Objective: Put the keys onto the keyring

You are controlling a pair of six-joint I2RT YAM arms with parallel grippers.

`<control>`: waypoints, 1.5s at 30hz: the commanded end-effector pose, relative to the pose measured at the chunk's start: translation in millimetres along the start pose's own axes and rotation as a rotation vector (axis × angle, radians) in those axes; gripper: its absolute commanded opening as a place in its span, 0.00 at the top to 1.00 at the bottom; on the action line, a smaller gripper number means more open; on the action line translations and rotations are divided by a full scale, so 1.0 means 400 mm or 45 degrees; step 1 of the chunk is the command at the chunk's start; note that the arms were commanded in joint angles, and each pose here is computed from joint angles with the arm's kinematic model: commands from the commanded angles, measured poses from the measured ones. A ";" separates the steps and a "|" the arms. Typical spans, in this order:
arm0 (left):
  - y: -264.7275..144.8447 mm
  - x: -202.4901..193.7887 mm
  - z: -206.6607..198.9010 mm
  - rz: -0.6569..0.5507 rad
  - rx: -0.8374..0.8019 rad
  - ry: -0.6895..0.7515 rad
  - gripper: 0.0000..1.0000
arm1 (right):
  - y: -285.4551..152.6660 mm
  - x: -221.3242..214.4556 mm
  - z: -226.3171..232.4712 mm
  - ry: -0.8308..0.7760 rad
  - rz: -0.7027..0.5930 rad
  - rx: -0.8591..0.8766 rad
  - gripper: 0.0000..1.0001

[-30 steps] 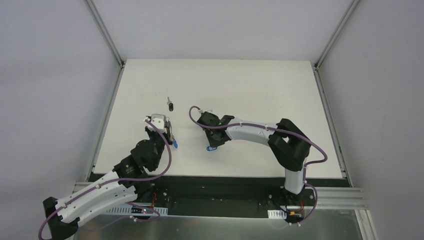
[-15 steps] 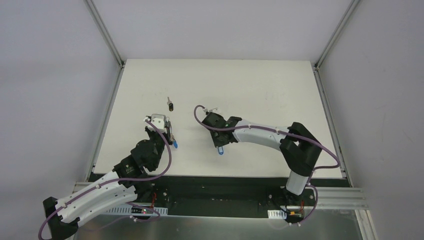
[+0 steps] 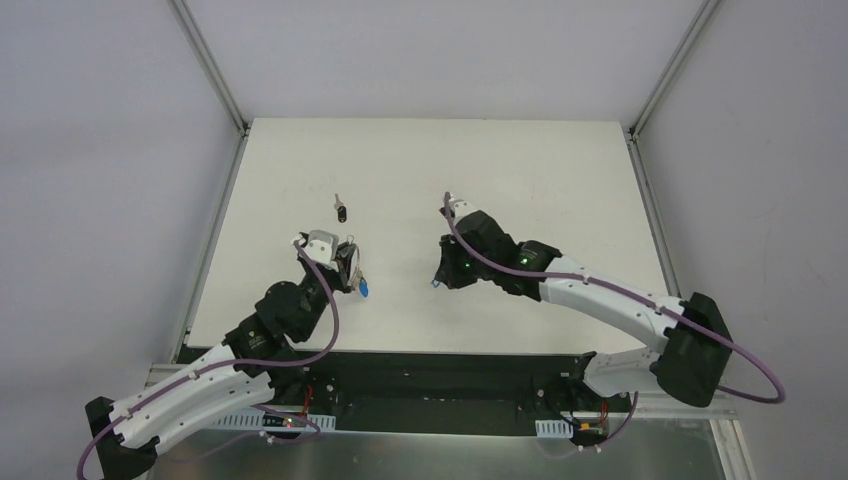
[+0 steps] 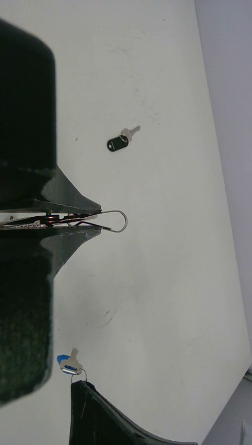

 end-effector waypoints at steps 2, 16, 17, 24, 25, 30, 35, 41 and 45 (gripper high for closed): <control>-0.011 0.080 -0.048 -0.188 -0.187 -0.062 1.00 | -0.107 0.043 0.088 0.036 -0.044 0.386 1.00; -0.051 0.125 -0.130 -0.410 -0.494 -0.032 1.00 | -0.254 0.083 0.258 0.277 0.017 1.059 1.00; -0.054 0.127 -0.133 -0.422 -0.506 -0.032 1.00 | -0.256 0.087 0.264 0.297 0.018 1.081 1.00; -0.074 0.141 -0.156 -0.521 -0.595 -0.023 1.00 | -0.258 0.113 0.286 0.436 -0.026 1.200 1.00; -0.076 0.143 -0.159 -0.539 -0.606 -0.022 1.00 | -0.257 0.116 0.289 0.453 -0.031 1.214 1.00; -0.091 0.156 -0.163 -0.645 -0.626 -0.035 1.00 | -0.255 0.124 0.298 0.534 -0.033 1.296 1.00; -0.092 0.160 -0.170 -0.663 -0.641 -0.023 1.00 | -0.250 0.124 0.304 0.599 -0.004 1.349 1.00; -0.094 0.171 -0.185 -0.714 -0.678 -0.004 1.00 | -0.251 0.128 0.309 0.666 -0.004 1.430 1.00; -0.097 0.176 -0.189 -0.745 -0.685 0.000 1.00 | -0.248 0.132 0.308 0.719 -0.003 1.462 1.00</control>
Point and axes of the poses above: each gripper's point midway between its finger pads, its own y axis out along the fingers, its own z axis along the line the jaws close on, x = y × z, the point moved 2 cm from there along -y, back along the fingers, and after that the axes turned 8 degrees about y, right-handed, at the moved point
